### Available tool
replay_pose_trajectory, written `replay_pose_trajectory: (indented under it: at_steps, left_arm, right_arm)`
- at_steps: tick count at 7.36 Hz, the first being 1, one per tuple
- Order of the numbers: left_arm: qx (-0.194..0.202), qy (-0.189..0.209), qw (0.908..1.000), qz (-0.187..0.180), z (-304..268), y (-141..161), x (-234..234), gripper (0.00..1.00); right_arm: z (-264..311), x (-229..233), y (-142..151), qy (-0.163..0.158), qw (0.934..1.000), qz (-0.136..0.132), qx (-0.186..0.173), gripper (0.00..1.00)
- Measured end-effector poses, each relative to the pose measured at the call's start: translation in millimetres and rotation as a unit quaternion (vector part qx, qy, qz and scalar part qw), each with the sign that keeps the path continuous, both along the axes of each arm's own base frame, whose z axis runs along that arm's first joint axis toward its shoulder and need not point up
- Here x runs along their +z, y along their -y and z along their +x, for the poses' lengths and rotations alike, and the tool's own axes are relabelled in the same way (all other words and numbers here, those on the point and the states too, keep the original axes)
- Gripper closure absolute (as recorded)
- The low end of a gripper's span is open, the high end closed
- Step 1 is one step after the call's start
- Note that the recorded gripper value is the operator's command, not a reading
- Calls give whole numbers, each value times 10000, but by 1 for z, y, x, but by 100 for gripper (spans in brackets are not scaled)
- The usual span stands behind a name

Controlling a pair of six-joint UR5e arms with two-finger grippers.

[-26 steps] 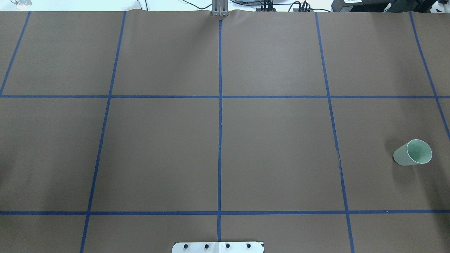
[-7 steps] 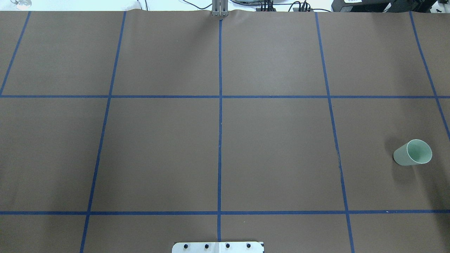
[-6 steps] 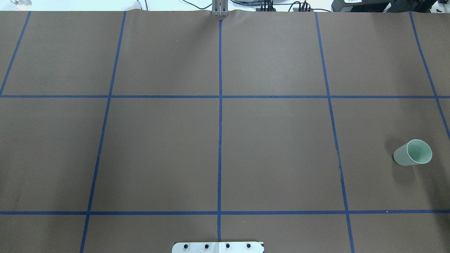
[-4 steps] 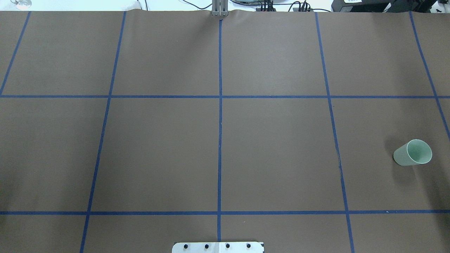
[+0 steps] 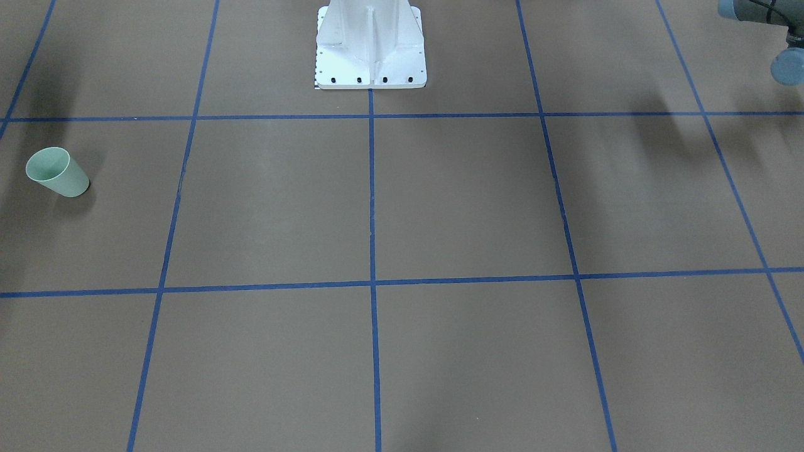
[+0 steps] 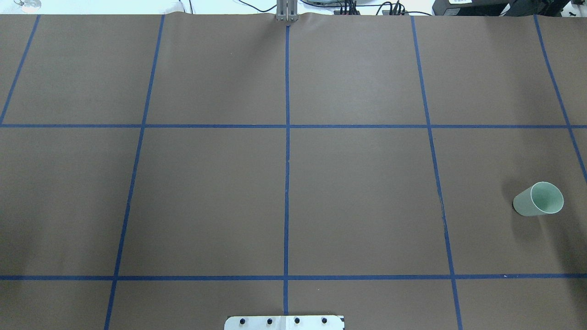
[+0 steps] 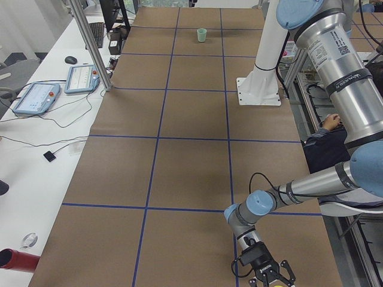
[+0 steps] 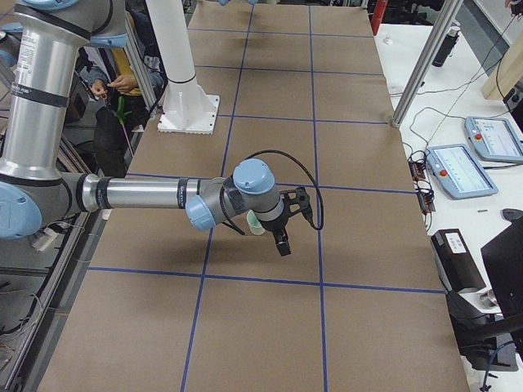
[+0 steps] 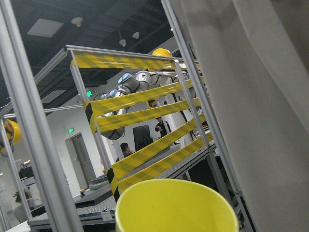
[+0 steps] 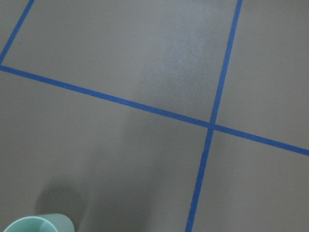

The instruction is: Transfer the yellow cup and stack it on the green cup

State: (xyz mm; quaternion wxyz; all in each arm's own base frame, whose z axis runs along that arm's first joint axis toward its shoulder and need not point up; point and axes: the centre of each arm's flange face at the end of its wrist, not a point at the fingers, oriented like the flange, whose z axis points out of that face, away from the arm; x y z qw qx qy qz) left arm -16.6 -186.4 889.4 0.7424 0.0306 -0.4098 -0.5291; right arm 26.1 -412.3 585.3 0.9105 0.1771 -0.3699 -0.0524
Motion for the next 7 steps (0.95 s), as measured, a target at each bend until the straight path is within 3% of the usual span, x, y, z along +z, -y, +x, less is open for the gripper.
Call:
replay_pose_trajectory:
  at_steps: [4, 6, 7]
  left_arm:
    - [832, -928, 9856, 1139, -11, 56, -14, 77]
    - [1291, -1487, 9626, 1863, -4, 98, -37, 77]
    - [1599, -1785, 9438, 2275, 5, 127, -55, 77]
  right_arm:
    - [-1, 11, 11, 7, 9999, -116, 43, 0]
    - [-1, 17, 14, 5, 9999, -156, 48, 0]
    - [-1, 18, 15, 6, 9999, -161, 47, 0]
